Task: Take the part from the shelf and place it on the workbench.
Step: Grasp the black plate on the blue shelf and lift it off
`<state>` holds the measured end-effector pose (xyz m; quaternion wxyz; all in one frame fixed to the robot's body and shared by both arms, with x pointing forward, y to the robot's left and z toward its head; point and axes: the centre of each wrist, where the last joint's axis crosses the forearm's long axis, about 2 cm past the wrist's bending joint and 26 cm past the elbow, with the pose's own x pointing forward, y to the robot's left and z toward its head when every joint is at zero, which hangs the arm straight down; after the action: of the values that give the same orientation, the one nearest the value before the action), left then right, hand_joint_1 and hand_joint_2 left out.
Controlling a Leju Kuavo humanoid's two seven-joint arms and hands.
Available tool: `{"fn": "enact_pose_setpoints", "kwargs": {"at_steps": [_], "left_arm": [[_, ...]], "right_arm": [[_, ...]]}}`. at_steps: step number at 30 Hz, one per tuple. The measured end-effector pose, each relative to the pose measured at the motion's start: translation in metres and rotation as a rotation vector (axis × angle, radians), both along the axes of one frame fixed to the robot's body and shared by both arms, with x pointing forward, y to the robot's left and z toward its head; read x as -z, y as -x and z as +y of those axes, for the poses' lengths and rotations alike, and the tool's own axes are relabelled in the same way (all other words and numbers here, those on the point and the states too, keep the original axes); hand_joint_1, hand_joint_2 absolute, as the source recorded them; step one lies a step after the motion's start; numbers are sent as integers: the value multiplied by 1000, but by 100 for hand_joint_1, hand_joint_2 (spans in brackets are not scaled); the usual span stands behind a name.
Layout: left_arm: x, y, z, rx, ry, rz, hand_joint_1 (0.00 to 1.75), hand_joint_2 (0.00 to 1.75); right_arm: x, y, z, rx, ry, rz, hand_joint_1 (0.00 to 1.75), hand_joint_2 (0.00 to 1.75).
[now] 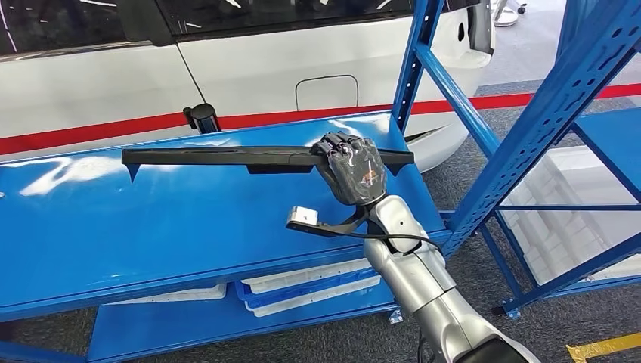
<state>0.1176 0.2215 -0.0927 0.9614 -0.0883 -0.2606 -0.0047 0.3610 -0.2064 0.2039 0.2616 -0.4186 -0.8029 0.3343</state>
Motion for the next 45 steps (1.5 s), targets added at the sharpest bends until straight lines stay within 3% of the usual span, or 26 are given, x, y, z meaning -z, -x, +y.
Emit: {"fn": "enact_pose_setpoints", "kwargs": {"at_steps": [37, 45], "left_arm": [[-1, -3, -2, 7, -8, -6, 0, 0], [-1, -4, -2, 10, -7, -3, 0, 0]], "right_arm": [[6, 2, -6, 23, -12, 9, 175, 175], [16, 8, -13, 41, -13, 26, 175, 175]]}}
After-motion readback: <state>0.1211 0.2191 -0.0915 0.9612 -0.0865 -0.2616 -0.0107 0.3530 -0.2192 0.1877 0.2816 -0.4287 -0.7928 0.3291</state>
